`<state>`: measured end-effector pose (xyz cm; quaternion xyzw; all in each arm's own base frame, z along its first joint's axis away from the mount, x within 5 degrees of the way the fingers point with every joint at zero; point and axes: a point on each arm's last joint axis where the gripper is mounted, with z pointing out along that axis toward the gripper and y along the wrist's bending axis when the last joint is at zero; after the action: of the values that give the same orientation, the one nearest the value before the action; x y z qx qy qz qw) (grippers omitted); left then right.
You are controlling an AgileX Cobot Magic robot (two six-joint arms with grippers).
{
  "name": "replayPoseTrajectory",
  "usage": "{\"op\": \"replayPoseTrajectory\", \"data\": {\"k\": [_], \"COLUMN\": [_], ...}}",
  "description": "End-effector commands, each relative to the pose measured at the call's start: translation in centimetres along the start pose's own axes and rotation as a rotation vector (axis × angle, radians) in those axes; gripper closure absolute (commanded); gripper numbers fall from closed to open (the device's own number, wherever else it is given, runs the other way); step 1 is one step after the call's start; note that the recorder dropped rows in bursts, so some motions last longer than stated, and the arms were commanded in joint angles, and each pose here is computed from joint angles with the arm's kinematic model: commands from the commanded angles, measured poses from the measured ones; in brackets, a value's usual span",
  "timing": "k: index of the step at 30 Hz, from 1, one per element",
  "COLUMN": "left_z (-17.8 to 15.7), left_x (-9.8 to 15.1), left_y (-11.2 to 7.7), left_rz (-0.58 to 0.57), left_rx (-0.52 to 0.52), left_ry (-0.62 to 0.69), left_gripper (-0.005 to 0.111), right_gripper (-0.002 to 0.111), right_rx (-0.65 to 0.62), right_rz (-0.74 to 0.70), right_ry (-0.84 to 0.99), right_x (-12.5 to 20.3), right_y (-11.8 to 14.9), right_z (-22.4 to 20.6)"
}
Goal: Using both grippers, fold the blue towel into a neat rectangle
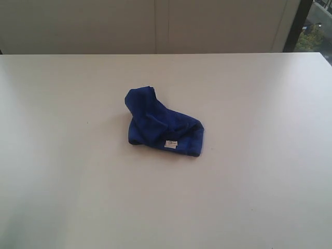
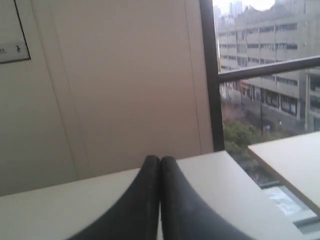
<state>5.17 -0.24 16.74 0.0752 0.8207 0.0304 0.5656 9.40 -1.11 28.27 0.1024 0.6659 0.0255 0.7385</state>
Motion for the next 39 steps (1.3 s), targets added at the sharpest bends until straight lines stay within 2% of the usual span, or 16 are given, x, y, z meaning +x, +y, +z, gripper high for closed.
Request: {"op": "replayPoseTrajectory", "data": {"k": [1, 4, 10, 14, 17, 23, 28, 31, 34, 36, 39], "left_z": [0.0, 0.0, 0.0, 0.0, 0.0, 0.0, 0.0, 0.0, 0.0, 0.0, 0.0], "left_x": [0.1, 0.1, 0.1, 0.1, 0.1, 0.1, 0.1, 0.1, 0.1, 0.1, 0.1], "left_y": [0.0, 0.0, 0.0, 0.0, 0.0, 0.0, 0.0, 0.0, 0.0, 0.0, 0.0], "left_rz": [-0.006, -0.006, -0.006, -0.006, -0.006, -0.006, -0.006, -0.006, -0.006, -0.006, -0.006], "left_rx": [0.0, 0.0, 0.0, 0.0, 0.0, 0.0, 0.0, 0.0, 0.0, 0.0, 0.0], "left_ry": [-0.004, -0.004, -0.004, -0.004, -0.004, -0.004, -0.004, -0.004, -0.004, -0.004, -0.004], "left_gripper": [0.107, 0.107, 0.107, 0.107, 0.107, 0.107, 0.107, 0.107, 0.107, 0.107, 0.107], "right_gripper": [0.108, 0.108, 0.108, 0.108, 0.108, 0.108, 0.108, 0.108, 0.108, 0.108, 0.108], "right_rx": [0.029, 0.018, 0.01, -0.04, -0.101, -0.186, -0.218, -0.308, -0.551, -0.708, -0.732], "right_rz": [-0.005, -0.06, -0.046, -0.066, -0.071, -0.151, -0.262, -0.298, -0.268, -0.194, -0.086], "right_ry": [0.182, 0.272, 0.508, 0.648, 0.688, 0.838, 0.965, 1.003, 1.043, 1.047, 1.037], "right_x": [0.4, 1.9, 5.2, 7.1, 8.5, 12.0, 11.6, 10.2, 9.2, 9.0, 9.8], "right_y": [0.0, 0.1, 0.8, 2.7, 4.9, 8.4, 9.6, 10.7, 12.8, 13.8, 13.7], "right_z": [4.5, 7.6, 12.9, 16.4, 18.3, 20.8, 22.6, 23.2, 23.3, 23.5, 24.2]}}
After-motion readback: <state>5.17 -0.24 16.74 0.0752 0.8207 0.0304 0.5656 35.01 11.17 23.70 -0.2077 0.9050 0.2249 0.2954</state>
